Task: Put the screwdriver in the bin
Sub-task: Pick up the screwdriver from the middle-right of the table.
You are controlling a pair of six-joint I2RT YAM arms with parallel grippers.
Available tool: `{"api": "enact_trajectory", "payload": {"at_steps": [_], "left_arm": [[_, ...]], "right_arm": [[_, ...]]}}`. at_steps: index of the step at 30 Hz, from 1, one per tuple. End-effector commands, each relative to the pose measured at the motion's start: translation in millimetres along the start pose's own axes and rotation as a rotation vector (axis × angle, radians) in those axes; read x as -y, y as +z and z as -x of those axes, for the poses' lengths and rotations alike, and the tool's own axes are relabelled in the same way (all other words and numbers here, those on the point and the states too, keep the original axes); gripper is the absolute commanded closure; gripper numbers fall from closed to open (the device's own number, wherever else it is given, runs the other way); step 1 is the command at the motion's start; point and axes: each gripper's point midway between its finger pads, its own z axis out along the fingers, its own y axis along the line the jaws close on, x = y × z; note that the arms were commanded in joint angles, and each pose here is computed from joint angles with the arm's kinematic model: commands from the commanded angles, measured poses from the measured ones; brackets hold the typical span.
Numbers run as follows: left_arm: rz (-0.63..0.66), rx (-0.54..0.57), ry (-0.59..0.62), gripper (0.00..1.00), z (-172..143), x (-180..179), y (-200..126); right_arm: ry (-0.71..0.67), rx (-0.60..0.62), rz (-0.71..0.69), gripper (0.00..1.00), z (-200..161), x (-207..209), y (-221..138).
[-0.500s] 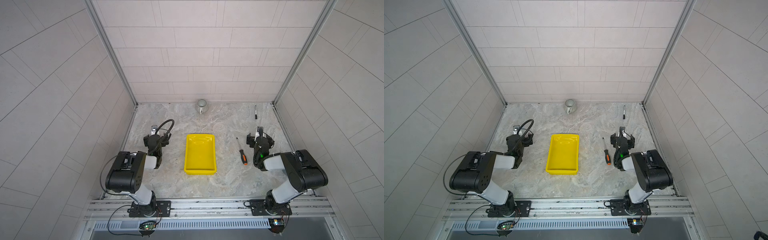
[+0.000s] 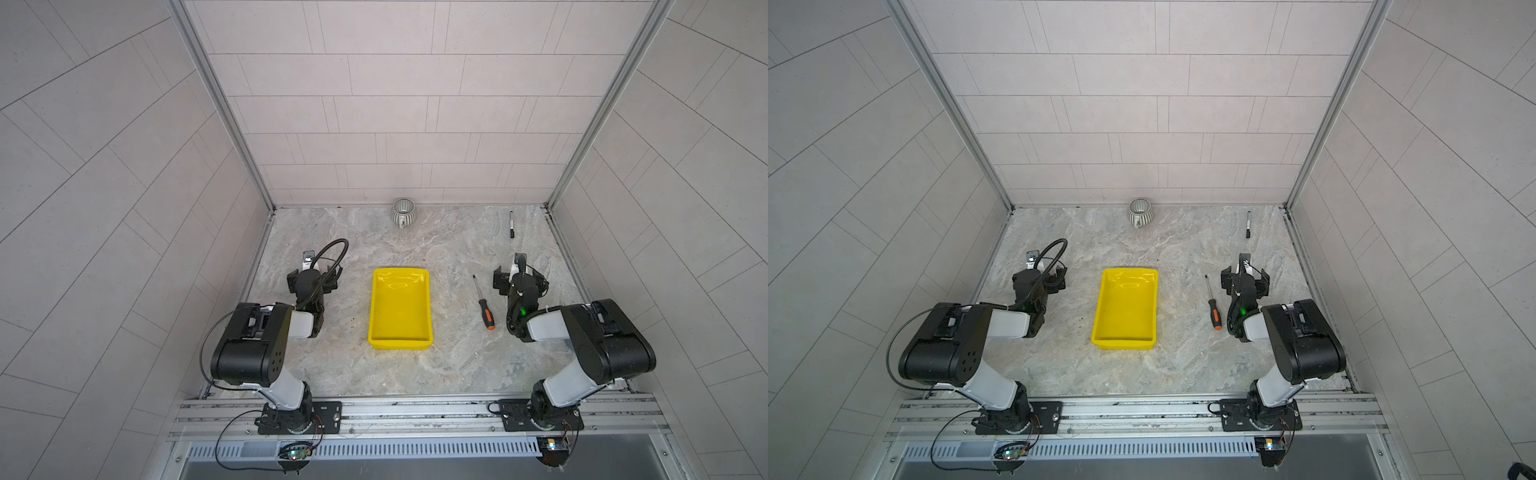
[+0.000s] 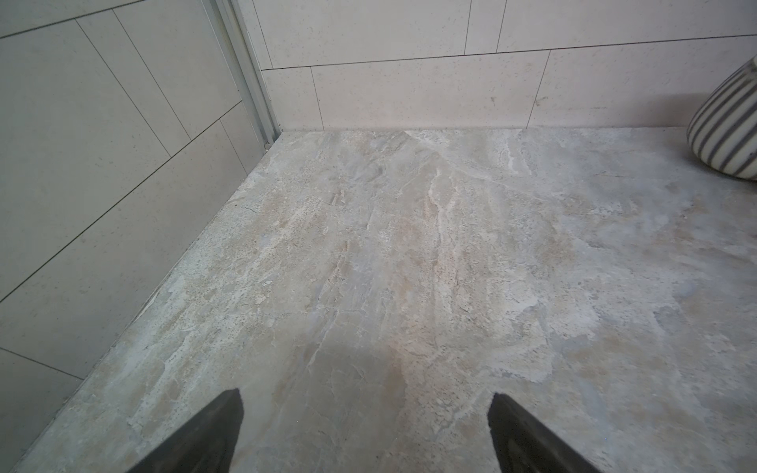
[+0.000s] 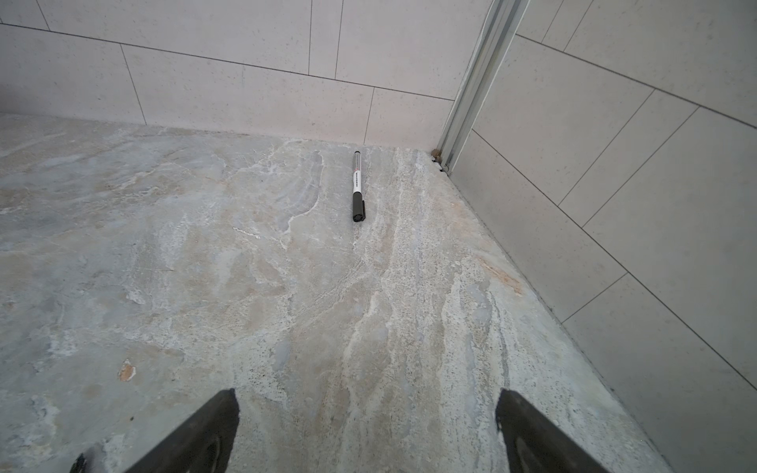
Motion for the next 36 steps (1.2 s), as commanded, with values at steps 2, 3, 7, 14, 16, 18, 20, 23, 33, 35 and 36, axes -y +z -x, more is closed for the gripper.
{"api": "enact_trajectory", "payload": {"at_steps": [2, 3, 7, 14, 16, 18, 20, 23, 33, 35, 36], "left_arm": [[0.000, 0.006, -0.013, 0.00, 0.1, -1.5, -1.1], [-0.002, 0.006, -0.012, 0.00, 0.1, -1.1, -1.1], [-0.001, 0.005, -0.012, 0.00, -0.1, -1.5, -1.1], [-0.005, 0.004, -0.016, 0.00, -0.1, -1.6, -0.6], [-0.010, 0.006, -0.015, 0.00, -0.1, -0.9, -1.3], [-0.068, 0.053, 0.000, 0.00, 5.3, 6.4, -9.6], [-0.059, 0.096, -0.017, 0.00, 17.4, 0.8, -24.9], [-0.070, 0.079, -0.027, 0.00, 40.9, -1.7, -47.7], [-0.543, -0.187, -0.342, 0.00, 51.6, 66.2, -165.0], [-0.661, -0.237, -0.305, 0.00, 30.4, 81.6, -179.7], [-0.649, -0.275, -0.296, 0.00, 12.2, 80.9, -177.9]], "right_arm": [[-0.008, 0.008, 0.000, 0.01, -1.3, 0.4, -0.7], [-0.007, 0.008, 0.000, 0.01, -1.6, 0.4, -0.9], [-0.007, 0.008, 0.000, 0.01, -1.2, 0.3, -0.8], [-0.007, 0.009, -0.001, 0.01, -0.7, 0.5, -0.5], [-0.007, 0.010, -0.002, 0.01, -0.7, 0.9, -0.9], [-0.015, 0.022, 0.014, 0.01, -0.3, -1.6, -3.1], [-0.003, 0.057, -0.014, 0.01, 5.7, 4.0, -11.1], [0.003, 0.131, -0.075, 0.01, 23.7, 16.3, -40.4], [0.372, -0.202, -0.147, 0.00, 34.9, 65.7, -153.1], [0.335, -0.248, -0.019, 0.01, 10.3, 51.6, -159.2], [0.324, -0.257, -0.003, 0.01, -2.5, 51.5, -161.9]]}}
